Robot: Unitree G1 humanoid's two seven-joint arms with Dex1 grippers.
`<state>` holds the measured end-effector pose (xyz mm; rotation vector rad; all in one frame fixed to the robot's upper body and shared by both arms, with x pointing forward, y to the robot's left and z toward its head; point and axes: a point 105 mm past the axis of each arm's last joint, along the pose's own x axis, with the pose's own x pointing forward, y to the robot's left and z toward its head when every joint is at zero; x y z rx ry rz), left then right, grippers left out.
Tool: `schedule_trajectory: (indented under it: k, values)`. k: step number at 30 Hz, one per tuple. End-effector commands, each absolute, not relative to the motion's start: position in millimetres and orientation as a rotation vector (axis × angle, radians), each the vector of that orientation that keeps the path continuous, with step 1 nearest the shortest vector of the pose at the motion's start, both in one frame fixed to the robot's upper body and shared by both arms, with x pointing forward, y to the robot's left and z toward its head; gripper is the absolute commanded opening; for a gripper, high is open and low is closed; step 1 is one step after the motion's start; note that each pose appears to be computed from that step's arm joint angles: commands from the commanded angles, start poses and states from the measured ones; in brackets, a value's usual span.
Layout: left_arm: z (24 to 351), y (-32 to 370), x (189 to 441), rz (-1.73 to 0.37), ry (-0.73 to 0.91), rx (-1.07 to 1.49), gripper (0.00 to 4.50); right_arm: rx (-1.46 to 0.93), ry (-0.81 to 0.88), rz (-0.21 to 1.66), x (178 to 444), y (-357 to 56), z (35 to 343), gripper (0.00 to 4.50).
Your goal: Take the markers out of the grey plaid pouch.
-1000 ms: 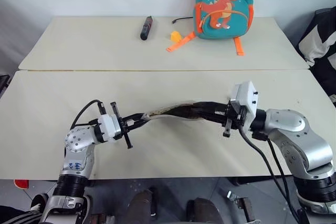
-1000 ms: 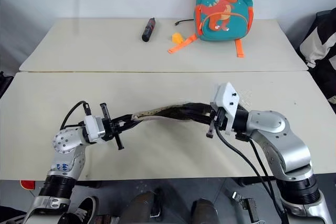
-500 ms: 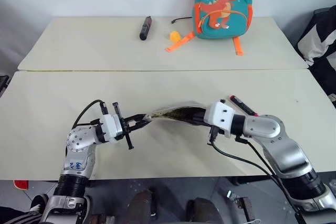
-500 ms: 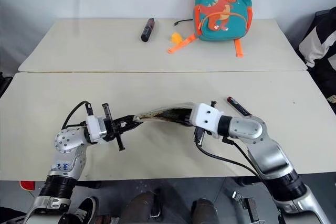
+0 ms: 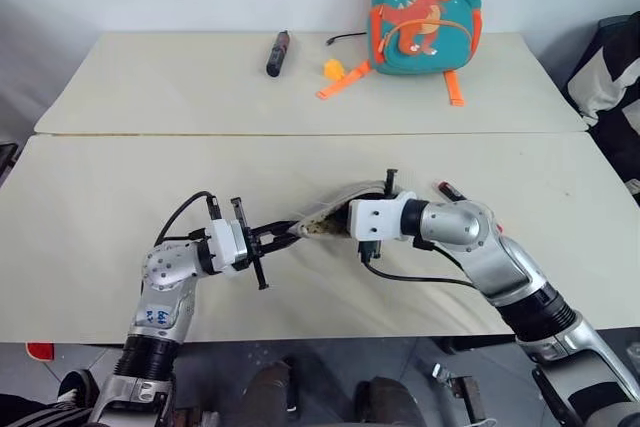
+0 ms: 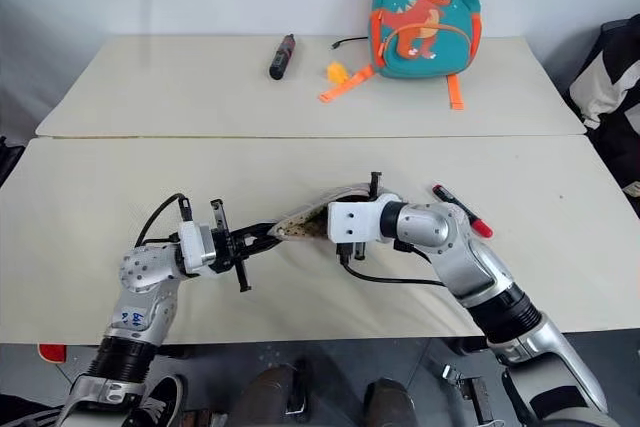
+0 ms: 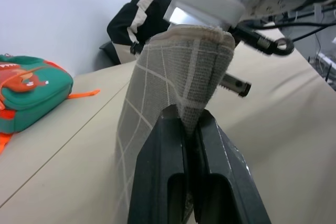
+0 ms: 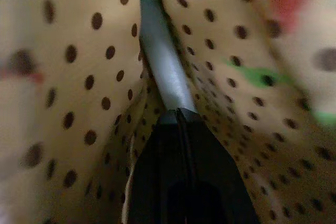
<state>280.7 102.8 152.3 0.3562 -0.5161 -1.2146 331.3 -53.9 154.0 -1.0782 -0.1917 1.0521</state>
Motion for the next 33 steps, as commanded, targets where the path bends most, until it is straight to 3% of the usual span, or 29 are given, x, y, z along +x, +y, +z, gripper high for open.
schedule_trajectory:
  k: [1, 3, 5, 13, 27, 30, 33]
  values:
    - [166, 90, 273, -1.254, -0.593, 0.361, 0.00, -1.057, -0.199, 1.078, 328, -44, 156, 0.04]
    - [165, 89, 273, -1.257, -0.590, 0.355, 0.00, -1.020, -0.190, 1.075, 328, -42, 156, 0.04]
    - [164, 89, 273, -1.260, -0.586, 0.348, 0.00, -0.976, -0.177, 1.061, 329, -43, 158, 0.42]
    - [164, 88, 273, -1.268, -0.579, 0.331, 0.00, -0.928, -0.175, 1.056, 326, -36, 159, 2.81]
    - [159, 92, 270, -1.273, -0.543, 0.306, 0.00, -0.882, -0.188, 0.995, 335, -28, 164, 2.81]
    - [158, 92, 269, -1.273, -0.539, 0.305, 0.00, -0.892, -0.173, 0.981, 338, -30, 160, 2.20]
    - [159, 94, 269, -1.268, -0.541, 0.310, 0.00, -0.922, -0.153, 0.986, 336, -32, 151, 1.15]
